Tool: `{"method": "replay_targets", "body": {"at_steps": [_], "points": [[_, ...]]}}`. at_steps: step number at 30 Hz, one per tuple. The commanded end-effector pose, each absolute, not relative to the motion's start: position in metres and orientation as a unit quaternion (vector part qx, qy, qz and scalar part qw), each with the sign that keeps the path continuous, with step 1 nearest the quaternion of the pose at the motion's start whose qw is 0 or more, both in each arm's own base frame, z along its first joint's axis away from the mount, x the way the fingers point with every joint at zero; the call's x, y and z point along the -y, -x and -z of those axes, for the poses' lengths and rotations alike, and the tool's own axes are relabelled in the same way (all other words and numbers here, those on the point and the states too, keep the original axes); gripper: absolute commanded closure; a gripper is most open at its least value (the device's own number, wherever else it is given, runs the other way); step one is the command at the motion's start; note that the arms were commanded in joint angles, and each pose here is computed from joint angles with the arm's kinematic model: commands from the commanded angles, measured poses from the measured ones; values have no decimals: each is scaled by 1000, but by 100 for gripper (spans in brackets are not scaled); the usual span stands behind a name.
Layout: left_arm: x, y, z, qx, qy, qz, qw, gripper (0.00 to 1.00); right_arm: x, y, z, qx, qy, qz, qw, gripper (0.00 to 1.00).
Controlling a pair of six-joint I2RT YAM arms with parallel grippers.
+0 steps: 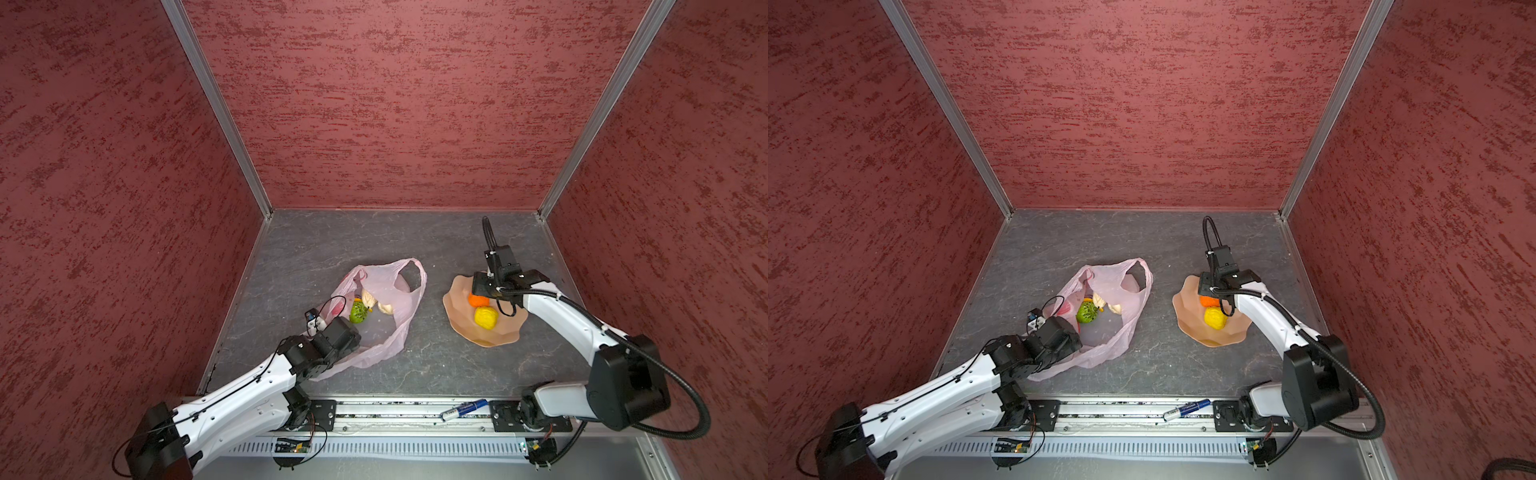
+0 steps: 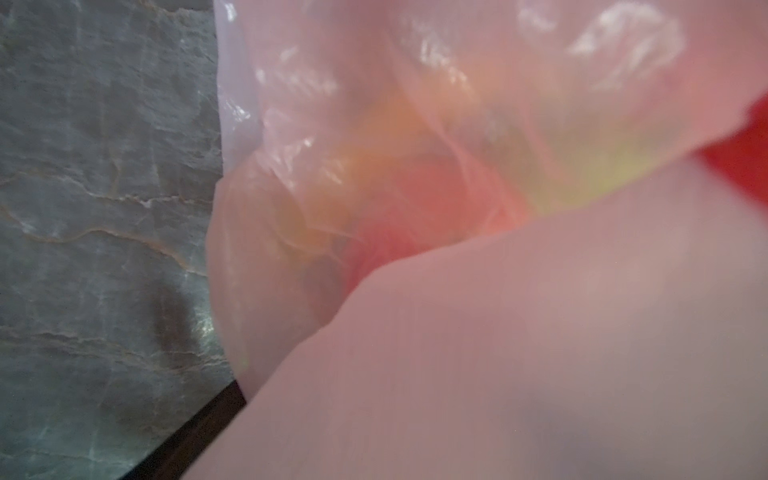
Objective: Take the fake fruits out of the plastic bag
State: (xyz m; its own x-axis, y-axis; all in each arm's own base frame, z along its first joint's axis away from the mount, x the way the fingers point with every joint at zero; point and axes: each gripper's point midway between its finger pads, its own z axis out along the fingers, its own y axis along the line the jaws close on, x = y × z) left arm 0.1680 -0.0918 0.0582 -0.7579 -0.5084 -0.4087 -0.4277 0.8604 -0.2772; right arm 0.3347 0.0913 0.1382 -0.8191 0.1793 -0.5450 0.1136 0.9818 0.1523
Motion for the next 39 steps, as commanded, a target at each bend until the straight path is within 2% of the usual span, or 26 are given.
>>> {"method": "replay_targets", "body": {"at_steps": [1, 5, 8, 13, 18, 23, 39], "points": [[94, -173, -65, -929, 254, 94, 252, 2, -124, -329, -194, -938, -41, -83, 335, 37], [97, -176, -66, -928, 254, 100, 255, 2, -181, -311, -238, -923, 2, -122, 366, 40], [99, -177, -67, -926, 254, 105, 258, 2, -228, -296, -251, -915, 33, -155, 370, 42], [99, -176, -65, -926, 255, 109, 257, 1, -308, -269, -249, -910, 65, -209, 352, 44], [100, -175, -63, -925, 256, 117, 257, 2, -384, -249, -223, -908, 103, -272, 303, 45], [97, -172, -60, -926, 253, 114, 254, 2, -412, -248, -201, -913, 120, -276, 277, 48], [96, -167, -53, -926, 258, 123, 249, 2, -464, -275, -147, -929, 140, -251, 233, 48]]}}
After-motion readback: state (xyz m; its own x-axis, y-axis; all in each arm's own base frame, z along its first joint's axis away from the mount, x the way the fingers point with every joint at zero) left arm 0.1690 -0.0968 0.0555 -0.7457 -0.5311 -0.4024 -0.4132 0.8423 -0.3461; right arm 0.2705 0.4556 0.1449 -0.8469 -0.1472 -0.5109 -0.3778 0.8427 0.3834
